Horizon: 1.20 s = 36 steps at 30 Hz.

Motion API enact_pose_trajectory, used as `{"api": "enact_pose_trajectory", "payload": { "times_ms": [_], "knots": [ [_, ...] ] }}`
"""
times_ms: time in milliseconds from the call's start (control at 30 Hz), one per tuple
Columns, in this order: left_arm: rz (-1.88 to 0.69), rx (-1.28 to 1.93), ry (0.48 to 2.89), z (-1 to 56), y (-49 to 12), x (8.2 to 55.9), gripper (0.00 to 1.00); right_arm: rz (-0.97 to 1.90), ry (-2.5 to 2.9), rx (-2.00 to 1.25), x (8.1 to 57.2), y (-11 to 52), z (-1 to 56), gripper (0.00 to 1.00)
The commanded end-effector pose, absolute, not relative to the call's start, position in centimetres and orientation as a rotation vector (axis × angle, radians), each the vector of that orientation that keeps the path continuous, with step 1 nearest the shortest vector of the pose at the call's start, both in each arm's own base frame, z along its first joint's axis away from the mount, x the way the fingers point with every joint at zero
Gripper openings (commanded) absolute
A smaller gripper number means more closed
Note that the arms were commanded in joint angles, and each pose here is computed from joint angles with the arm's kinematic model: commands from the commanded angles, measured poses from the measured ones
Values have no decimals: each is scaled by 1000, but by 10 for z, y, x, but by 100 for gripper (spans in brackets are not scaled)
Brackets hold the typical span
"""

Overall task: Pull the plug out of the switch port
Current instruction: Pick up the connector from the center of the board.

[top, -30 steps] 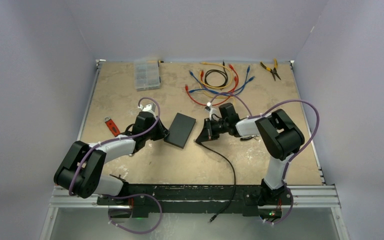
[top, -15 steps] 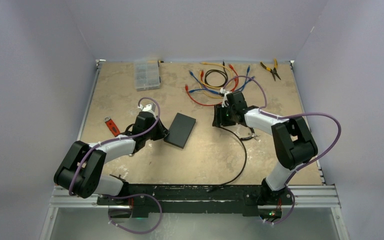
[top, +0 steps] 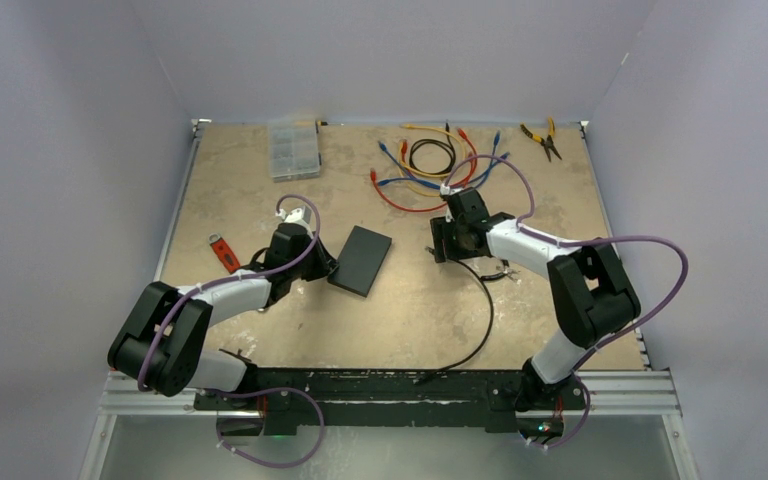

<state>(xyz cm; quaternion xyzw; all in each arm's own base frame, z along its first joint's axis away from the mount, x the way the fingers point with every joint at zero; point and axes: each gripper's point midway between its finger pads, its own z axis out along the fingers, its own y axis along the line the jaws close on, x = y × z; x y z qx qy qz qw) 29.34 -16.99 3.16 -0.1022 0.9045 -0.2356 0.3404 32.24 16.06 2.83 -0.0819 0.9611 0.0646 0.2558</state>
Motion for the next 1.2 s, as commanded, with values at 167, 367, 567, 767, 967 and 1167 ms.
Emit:
{"api": "enact_pose_trajectory", "payload": {
  "times_ms": [167, 367, 567, 767, 967, 1167],
  "knots": [
    [-406, -268, 2649, -32, -138, 231, 6, 41, 2602, -218, 330, 157, 27, 44],
    [-406, -269, 2651, -32, -138, 231, 7, 67, 2578, -227, 334, 163, 34, 11],
    [-408, -265, 2652, -32, -138, 231, 7, 133, 2531, -254, 338, 172, 49, 0],
    [-410, -262, 2649, -31, -139, 233, 7, 282, 2445, -308, 337, 190, 80, 0],
    [-414, -258, 2653, -31, -140, 233, 7, 447, 2321, -383, 335, 210, 120, 0],
    [-417, -256, 2649, -30, -141, 234, 7, 515, 2205, -386, 334, 216, 162, 0]
  ]
}}
